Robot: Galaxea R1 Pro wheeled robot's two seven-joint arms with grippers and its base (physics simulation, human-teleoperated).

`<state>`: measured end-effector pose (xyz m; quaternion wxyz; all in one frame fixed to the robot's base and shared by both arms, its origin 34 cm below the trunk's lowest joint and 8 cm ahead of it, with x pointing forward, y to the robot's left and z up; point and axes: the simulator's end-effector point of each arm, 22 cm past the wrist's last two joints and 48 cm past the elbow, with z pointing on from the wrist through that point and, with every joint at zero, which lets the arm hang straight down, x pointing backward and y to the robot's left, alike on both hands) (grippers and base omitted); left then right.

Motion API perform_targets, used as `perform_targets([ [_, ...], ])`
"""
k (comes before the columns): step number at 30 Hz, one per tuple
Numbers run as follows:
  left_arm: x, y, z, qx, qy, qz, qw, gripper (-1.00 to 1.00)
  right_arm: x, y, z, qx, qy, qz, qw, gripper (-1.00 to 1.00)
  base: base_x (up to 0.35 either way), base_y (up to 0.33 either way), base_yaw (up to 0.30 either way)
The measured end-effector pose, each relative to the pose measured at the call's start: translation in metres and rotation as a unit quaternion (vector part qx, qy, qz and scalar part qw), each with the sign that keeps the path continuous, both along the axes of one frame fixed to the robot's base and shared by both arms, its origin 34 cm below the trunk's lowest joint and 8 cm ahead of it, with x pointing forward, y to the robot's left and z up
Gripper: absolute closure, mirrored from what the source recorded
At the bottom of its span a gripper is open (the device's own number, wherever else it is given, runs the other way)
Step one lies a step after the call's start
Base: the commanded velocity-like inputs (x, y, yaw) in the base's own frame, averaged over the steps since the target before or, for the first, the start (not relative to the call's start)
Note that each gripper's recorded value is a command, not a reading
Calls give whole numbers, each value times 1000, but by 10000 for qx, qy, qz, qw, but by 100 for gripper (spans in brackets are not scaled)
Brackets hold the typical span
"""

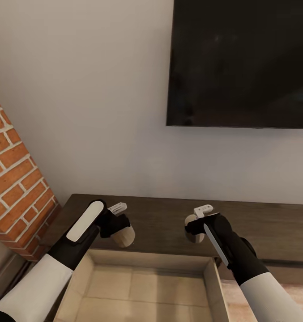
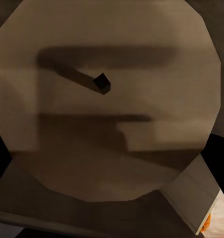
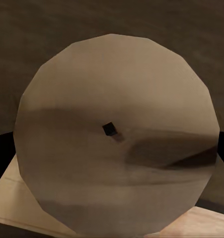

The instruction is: Place each of the two pumpkins and all three candles from the living room inside a cabinet in the living room (use any cabinet), then make sure every cabinet is closed, and position the cauldron so it is next to a table in the living room.

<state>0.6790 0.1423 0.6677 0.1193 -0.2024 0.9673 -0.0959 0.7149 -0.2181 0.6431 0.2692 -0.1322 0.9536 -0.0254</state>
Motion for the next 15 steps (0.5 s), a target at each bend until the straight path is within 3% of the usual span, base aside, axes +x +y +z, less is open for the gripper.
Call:
perform_targets([
  [15, 0, 0, 0, 1, 0, -2, 10000, 100, -2, 4, -3, 32, 48, 3, 10000, 100, 5, 272, 0],
])
